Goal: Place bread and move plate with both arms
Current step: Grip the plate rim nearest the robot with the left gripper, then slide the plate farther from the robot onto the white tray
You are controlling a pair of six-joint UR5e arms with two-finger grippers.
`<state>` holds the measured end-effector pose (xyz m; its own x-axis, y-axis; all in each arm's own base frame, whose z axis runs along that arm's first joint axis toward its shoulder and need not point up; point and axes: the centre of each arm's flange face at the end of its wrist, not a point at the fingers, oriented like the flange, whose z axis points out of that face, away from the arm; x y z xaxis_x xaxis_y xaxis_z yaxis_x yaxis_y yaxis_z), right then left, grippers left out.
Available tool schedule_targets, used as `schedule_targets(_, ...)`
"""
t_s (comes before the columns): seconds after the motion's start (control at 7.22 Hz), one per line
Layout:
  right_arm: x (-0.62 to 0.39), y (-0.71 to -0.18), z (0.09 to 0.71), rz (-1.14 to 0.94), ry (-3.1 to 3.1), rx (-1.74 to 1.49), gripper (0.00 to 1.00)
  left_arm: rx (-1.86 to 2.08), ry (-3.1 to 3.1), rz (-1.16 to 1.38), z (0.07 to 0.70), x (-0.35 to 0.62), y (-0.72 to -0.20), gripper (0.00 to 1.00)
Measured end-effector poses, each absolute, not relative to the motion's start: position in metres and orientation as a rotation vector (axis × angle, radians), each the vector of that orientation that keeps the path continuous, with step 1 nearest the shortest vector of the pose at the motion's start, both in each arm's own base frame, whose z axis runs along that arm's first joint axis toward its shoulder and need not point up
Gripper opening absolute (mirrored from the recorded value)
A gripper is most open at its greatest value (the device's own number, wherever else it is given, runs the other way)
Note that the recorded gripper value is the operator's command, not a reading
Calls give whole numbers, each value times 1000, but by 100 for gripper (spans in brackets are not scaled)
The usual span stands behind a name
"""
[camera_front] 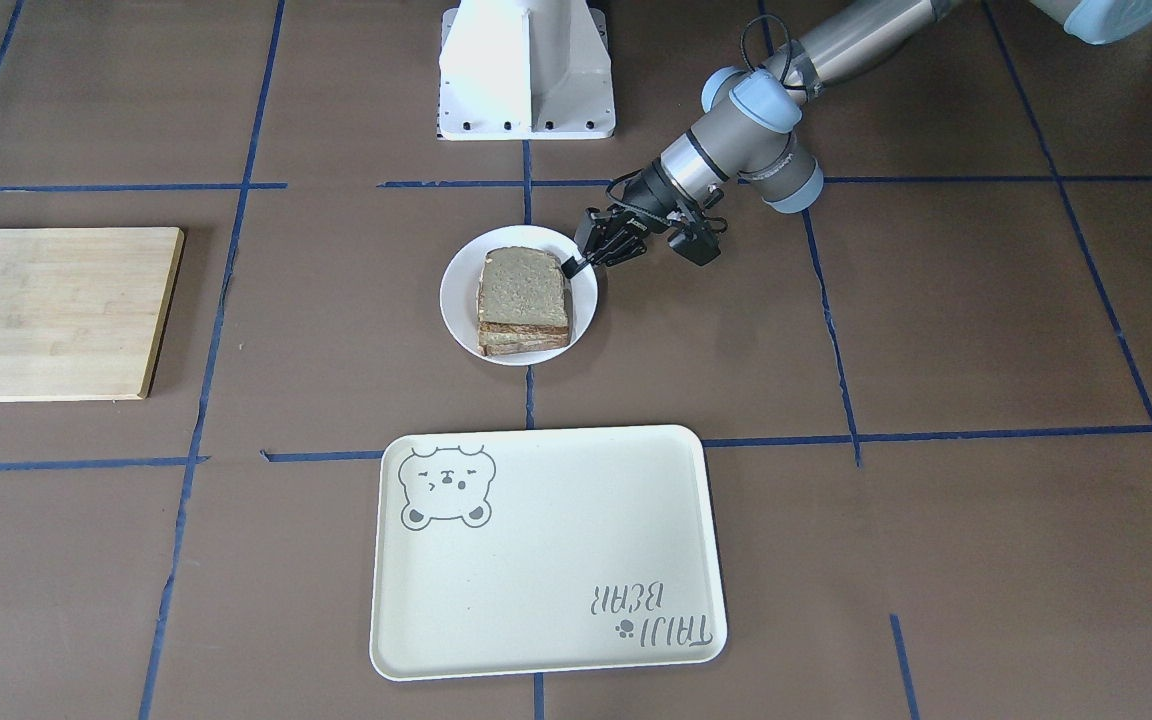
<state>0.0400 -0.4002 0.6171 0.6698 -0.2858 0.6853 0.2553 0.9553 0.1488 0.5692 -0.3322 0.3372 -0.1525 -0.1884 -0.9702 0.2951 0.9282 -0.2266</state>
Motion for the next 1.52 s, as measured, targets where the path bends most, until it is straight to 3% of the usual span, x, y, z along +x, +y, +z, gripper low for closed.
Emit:
schedule_targets(0.83, 40, -400, 616, -304, -779, 42, 100, 92, 1837, -507, 310, 543, -348, 2)
schedule_targets(1.52, 40, -400, 620, -303, -780, 36, 100, 136, 1817, -753, 298, 526, -475, 2)
